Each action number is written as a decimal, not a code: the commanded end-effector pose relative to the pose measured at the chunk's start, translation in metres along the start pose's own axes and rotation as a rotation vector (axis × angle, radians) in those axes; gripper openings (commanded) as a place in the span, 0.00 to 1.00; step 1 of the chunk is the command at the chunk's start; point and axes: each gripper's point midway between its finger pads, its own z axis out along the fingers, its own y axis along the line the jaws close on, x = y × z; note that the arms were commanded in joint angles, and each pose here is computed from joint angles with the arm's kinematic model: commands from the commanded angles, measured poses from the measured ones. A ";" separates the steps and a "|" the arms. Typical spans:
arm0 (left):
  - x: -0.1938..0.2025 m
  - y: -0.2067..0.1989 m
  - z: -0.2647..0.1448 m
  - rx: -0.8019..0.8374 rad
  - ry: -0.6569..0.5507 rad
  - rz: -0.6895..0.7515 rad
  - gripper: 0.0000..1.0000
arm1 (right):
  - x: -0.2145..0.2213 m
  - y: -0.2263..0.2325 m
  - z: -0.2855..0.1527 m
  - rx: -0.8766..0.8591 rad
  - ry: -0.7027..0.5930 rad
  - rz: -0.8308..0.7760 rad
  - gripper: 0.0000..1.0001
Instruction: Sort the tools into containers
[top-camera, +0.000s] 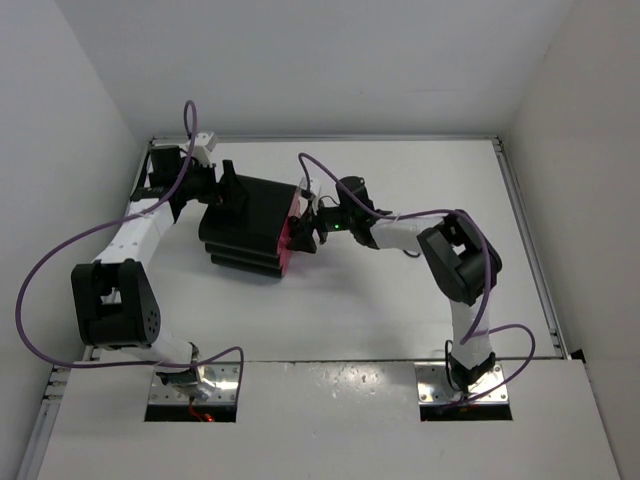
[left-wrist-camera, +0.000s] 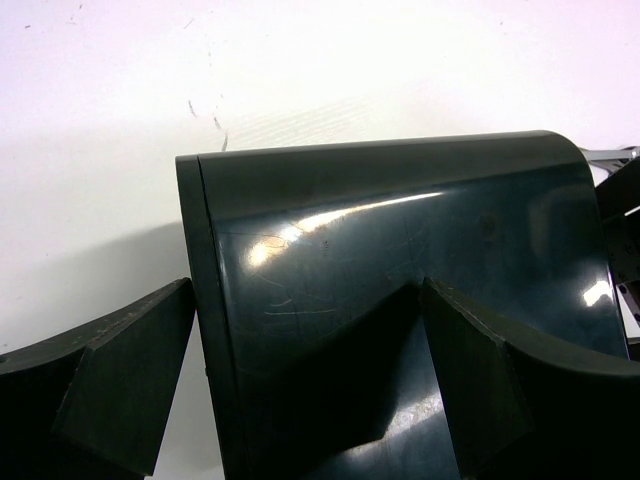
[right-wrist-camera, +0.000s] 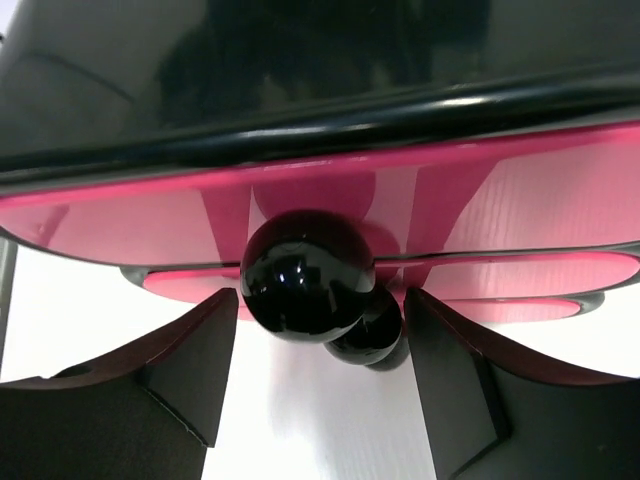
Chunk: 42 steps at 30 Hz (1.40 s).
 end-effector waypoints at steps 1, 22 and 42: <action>0.143 0.018 0.000 -0.078 0.459 -0.118 0.97 | -0.035 0.004 0.007 -0.028 -0.136 -0.063 0.68; 0.144 0.019 0.000 -0.087 0.460 -0.116 0.97 | -0.019 0.019 -0.029 0.006 -0.120 0.017 0.71; 0.146 0.020 0.001 -0.084 0.469 -0.111 0.97 | -0.077 0.025 -0.056 -0.253 -0.287 0.916 0.70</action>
